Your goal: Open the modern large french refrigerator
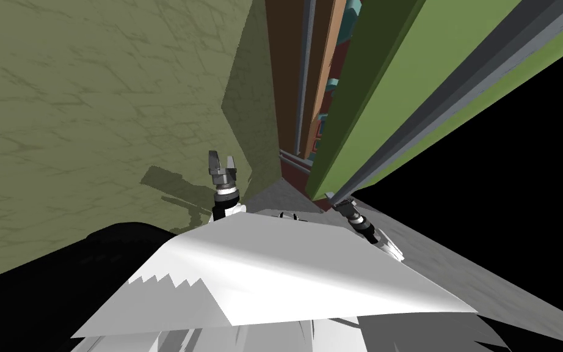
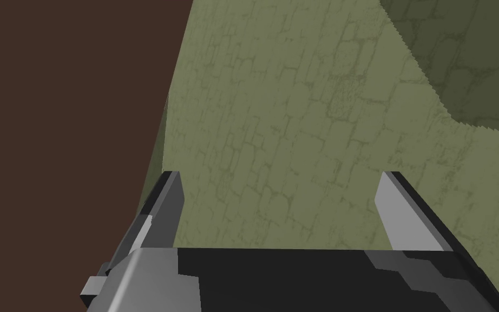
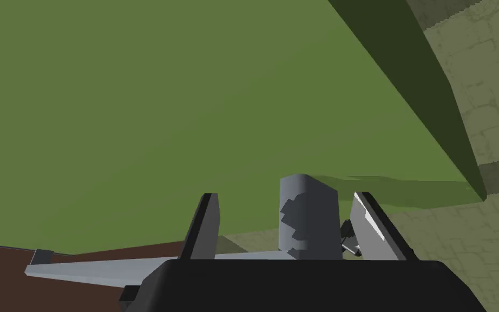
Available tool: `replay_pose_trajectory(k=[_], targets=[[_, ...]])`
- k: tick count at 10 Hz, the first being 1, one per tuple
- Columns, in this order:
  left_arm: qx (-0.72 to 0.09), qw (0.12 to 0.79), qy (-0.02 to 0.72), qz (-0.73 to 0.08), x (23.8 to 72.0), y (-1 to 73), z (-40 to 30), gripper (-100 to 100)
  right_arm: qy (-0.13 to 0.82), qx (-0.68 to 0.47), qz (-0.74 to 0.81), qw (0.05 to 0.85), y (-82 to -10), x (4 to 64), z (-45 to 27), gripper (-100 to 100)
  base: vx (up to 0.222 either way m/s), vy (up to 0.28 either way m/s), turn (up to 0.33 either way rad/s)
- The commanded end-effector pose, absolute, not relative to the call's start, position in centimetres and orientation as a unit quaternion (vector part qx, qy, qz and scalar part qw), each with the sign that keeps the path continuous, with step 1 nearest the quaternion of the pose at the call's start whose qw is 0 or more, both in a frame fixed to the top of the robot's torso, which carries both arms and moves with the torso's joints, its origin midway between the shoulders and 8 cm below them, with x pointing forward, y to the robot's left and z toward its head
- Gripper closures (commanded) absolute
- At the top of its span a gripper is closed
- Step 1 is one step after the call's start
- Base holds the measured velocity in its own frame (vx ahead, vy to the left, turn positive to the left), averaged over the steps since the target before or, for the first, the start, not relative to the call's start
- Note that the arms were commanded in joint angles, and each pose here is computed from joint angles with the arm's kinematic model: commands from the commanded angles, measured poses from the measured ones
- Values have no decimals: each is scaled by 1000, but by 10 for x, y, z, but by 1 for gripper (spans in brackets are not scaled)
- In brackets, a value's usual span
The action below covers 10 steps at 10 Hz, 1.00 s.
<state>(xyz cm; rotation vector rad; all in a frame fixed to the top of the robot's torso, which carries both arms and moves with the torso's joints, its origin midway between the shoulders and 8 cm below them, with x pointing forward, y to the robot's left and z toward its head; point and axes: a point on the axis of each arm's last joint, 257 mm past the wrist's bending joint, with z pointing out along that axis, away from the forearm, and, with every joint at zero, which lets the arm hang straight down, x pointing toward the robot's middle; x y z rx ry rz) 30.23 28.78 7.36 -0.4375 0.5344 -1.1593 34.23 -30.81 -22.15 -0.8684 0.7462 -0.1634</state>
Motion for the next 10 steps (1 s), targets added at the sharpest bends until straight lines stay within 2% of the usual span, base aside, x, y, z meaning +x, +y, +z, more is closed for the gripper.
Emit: replay_pose_trajectory(k=[1,6,8,9,10], targets=[[-203,781,247,-537,302,288,74,0,355,-407,-77,838,-322,362,-203,-100,-62,79,-43],[-203,781,247,-537,302,288,74,0,355,-402,-75,841,-338,382,-176,-100,-43,42,5],[-203,781,247,-537,302,288,74,0,373,-403,-69,833,-336,376,-195,-100,-21,16,1],[-203,781,247,-537,302,288,74,0,377,-403,-69,831,-337,376,-198,0,9,-8,1],[-203,781,247,-537,302,288,74,0,382,-403,-69,829,-338,376,-201,0,8,-7,0]])
